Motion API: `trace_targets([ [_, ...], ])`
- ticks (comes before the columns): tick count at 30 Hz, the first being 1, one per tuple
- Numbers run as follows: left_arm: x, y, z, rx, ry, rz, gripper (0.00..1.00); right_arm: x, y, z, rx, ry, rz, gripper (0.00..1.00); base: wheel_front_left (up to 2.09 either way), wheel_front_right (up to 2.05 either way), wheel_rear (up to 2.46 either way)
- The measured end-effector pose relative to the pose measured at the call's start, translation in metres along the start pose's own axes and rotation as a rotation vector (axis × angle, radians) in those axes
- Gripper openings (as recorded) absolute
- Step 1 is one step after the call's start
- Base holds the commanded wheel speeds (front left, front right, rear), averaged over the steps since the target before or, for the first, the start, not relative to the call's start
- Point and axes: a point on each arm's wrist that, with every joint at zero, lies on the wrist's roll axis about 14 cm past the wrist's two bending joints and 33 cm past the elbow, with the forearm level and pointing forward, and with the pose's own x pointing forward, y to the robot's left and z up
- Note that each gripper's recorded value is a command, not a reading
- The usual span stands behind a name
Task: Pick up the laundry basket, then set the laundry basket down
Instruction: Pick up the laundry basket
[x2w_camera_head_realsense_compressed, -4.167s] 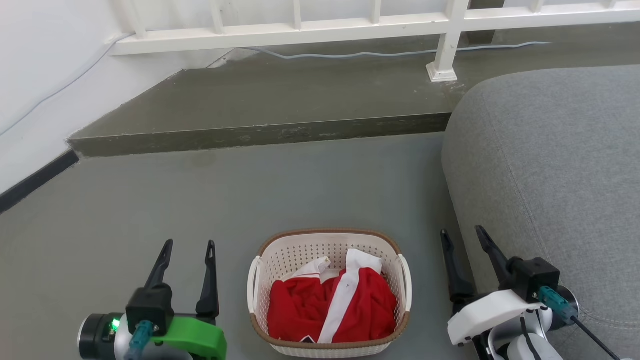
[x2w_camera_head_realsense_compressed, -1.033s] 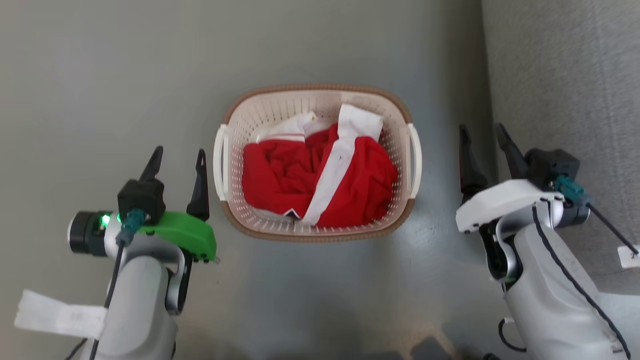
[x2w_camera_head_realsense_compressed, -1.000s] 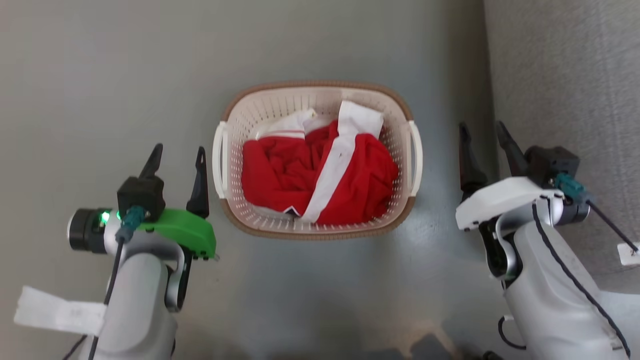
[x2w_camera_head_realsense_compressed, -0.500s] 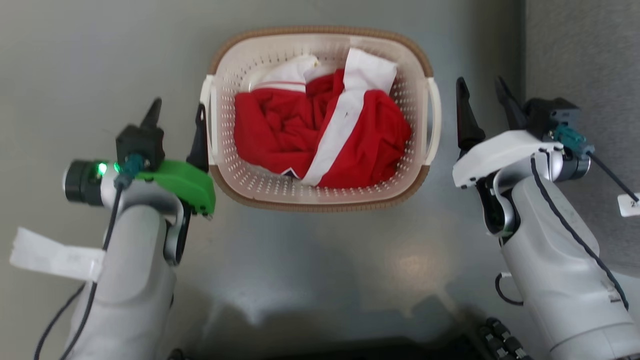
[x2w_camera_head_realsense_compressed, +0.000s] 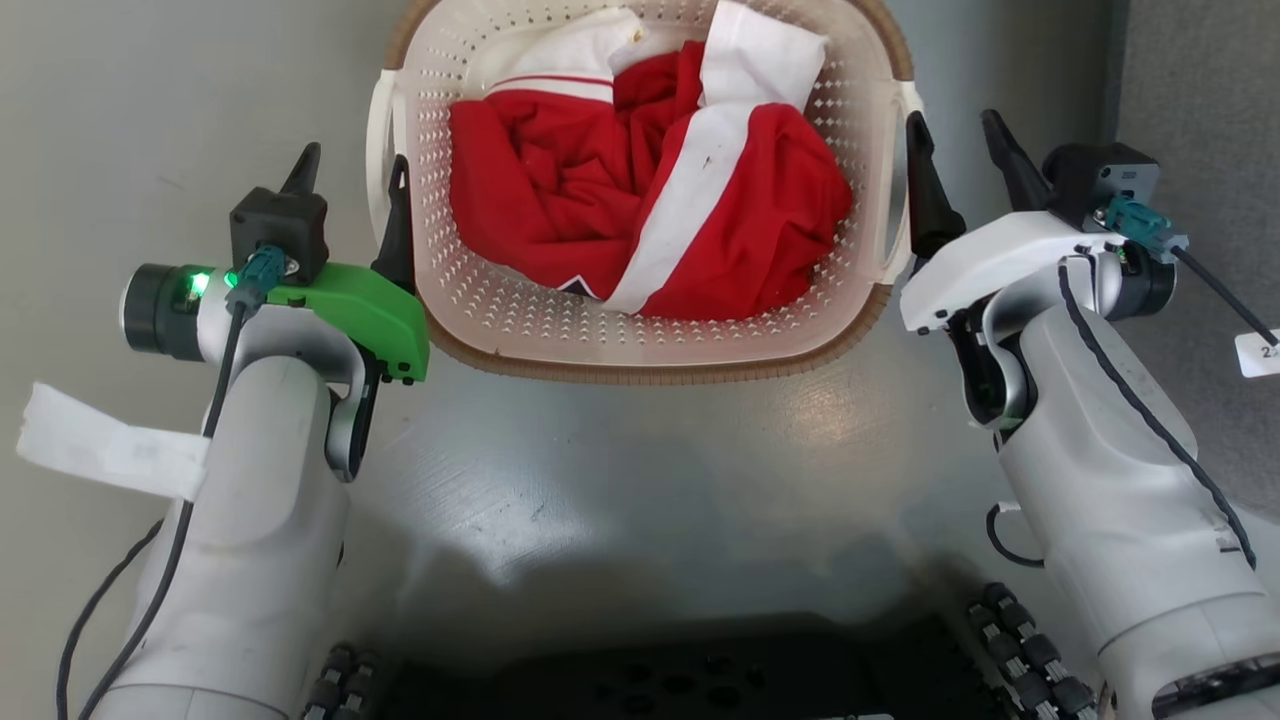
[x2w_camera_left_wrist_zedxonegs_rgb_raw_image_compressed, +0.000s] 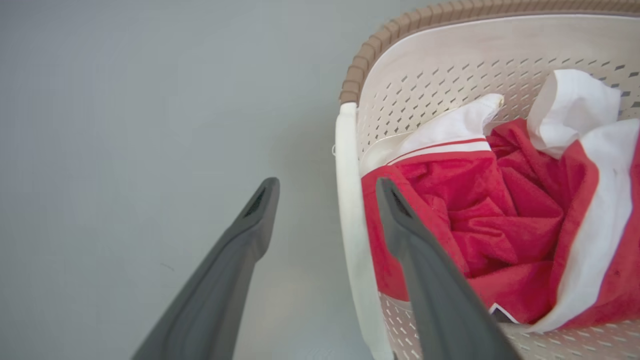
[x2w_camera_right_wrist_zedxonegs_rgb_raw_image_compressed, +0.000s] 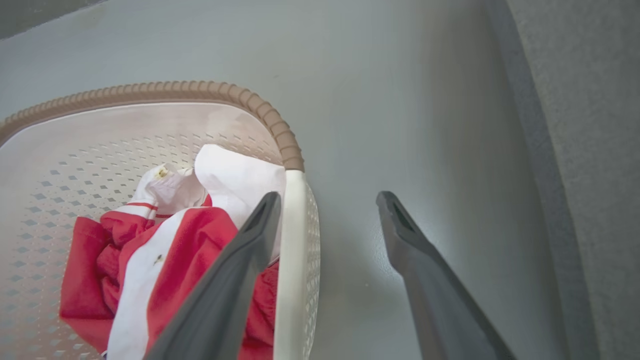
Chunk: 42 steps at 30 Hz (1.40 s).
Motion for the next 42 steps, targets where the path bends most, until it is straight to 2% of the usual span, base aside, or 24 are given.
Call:
trace_targets([
  [12, 0.007, -0.001, -0.033, -0.002, 0.092, -0.022, 1.0, 0.015, 0.01, -0.014, 0.014, 0.04, 0.038, 1.0, 0.0, 0.0, 0.0],
  [18, 0.006, -0.002, -0.051, -0.014, 0.148, -0.034, 1.0, 0.013, 0.01, -0.033, 0.015, 0.094, 0.045, 1.0, 0.0, 0.0, 0.0],
  [30, 0.012, -0.003, -0.054, -0.022, 0.168, -0.044, 1.0, 0.011, 0.016, -0.052, 0.024, 0.154, 0.071, 1.0, 0.0, 0.0, 0.0],
  [37, 0.015, -0.003, -0.054, -0.018, 0.172, -0.05, 1.0, 0.014, 0.019, -0.05, 0.03, 0.154, 0.082, 1.0, 0.0, 0.0, 0.0],
  [38, 0.016, -0.004, -0.053, -0.019, 0.17, -0.053, 1.0, 0.015, 0.02, -0.049, 0.028, 0.152, 0.084, 0.97, 0.0, 0.0, 0.0],
  [39, 0.017, -0.004, -0.053, -0.02, 0.169, -0.054, 1.0, 0.015, 0.02, -0.049, 0.027, 0.152, 0.086, 0.88, 0.0, 0.0, 0.0],
  [40, 0.017, -0.005, -0.052, -0.024, 0.167, -0.055, 0.94, 0.015, 0.02, -0.05, 0.027, 0.154, 0.087, 0.81, 0.0, 0.0, 0.0],
  [41, 0.018, -0.005, -0.052, -0.022, 0.167, -0.058, 0.83, 0.015, 0.02, -0.051, 0.03, 0.157, 0.087, 0.68, 0.0, 0.0, 0.0],
  [42, 0.018, -0.006, -0.052, -0.02, 0.166, -0.061, 0.64, 0.015, 0.02, -0.052, 0.03, 0.161, 0.086, 0.47, 0.0, 0.0, 0.0],
])
